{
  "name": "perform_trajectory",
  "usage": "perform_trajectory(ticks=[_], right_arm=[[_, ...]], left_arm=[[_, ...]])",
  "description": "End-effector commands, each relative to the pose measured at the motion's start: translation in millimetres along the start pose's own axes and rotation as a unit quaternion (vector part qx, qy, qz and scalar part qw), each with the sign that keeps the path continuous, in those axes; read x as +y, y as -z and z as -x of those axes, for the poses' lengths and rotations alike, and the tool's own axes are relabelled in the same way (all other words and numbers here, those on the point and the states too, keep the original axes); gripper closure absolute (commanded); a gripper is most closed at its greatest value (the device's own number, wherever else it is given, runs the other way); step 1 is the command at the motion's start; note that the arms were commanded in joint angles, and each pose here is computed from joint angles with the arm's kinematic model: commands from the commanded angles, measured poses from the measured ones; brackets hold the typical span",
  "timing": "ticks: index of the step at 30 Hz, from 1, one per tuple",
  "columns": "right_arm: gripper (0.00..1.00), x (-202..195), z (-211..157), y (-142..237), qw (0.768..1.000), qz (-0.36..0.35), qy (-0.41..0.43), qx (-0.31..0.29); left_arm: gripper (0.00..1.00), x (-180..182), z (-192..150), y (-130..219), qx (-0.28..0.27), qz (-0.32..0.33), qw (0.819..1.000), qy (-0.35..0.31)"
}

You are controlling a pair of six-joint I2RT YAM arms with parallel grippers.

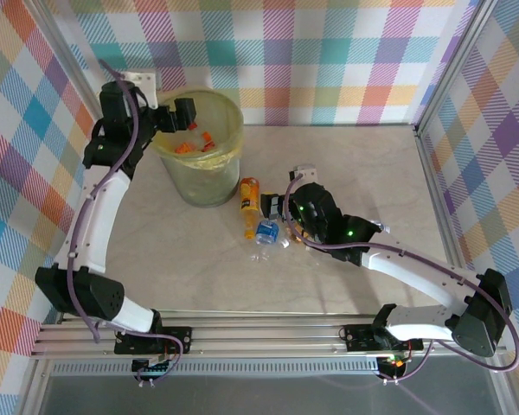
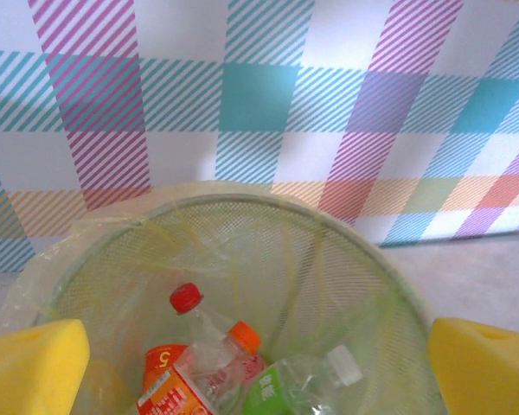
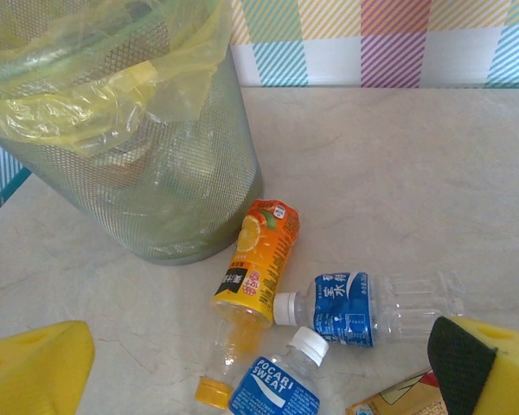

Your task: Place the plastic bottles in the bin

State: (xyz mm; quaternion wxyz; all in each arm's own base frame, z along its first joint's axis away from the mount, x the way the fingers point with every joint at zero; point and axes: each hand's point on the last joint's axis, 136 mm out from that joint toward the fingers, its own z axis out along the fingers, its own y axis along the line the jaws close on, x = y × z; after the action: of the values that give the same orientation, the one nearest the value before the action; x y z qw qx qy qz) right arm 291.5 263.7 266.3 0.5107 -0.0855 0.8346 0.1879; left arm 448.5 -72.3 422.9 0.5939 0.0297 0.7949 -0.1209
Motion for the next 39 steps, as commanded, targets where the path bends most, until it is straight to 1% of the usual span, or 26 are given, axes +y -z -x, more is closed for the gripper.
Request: perform_trajectory(ticks=[1, 4, 7, 11, 16, 21, 25, 33, 39], right_arm=[[0.00, -1, 4, 0, 1.000, -0.007, -0.014, -0.003], [0.00, -2, 2, -1, 1.000, -0.010, -0.016, 0.001], [0.00, -4, -1, -2, 1.000, -0.016, -0.015, 0.007], [0.00, -7, -3, -4, 1.000, -0.024, -0.014, 0.011], [0.00, -17, -4, -3, 0.999, -0.045, -0.028, 0.010], [0.00, -39, -8, 4, 0.995, -0.077, -0.061, 0.003], [0.00, -57, -9, 14, 0.992, -0.096, -0.086, -0.006], [0.00, -87, -20, 26, 0.984, -0.134, -0.117, 0.002], [0.00, -94, -24, 27, 0.981, -0.147, -0.129, 0.007]], left_arm=[[0.00, -10, 14, 24, -0.043, -0.028, 0.997, 0.055], [0.00, -18, 12, 44, -0.072, -0.047, 0.993, 0.082], [0.00, -26, -3, 59, -0.084, -0.046, 0.990, 0.101], [0.00, -41, -26, 75, -0.088, -0.045, 0.990, 0.104], [0.00, -63, -63, 81, -0.063, -0.041, 0.992, 0.098], [0.00, -96, -105, 75, -0.012, -0.066, 0.994, 0.090], [0.00, -108, -141, 69, 0.017, -0.069, 0.992, 0.104], [0.00, -113, -201, 67, 0.070, -0.044, 0.989, 0.122], [0.00, -111, -246, 56, 0.113, -0.019, 0.984, 0.138]])
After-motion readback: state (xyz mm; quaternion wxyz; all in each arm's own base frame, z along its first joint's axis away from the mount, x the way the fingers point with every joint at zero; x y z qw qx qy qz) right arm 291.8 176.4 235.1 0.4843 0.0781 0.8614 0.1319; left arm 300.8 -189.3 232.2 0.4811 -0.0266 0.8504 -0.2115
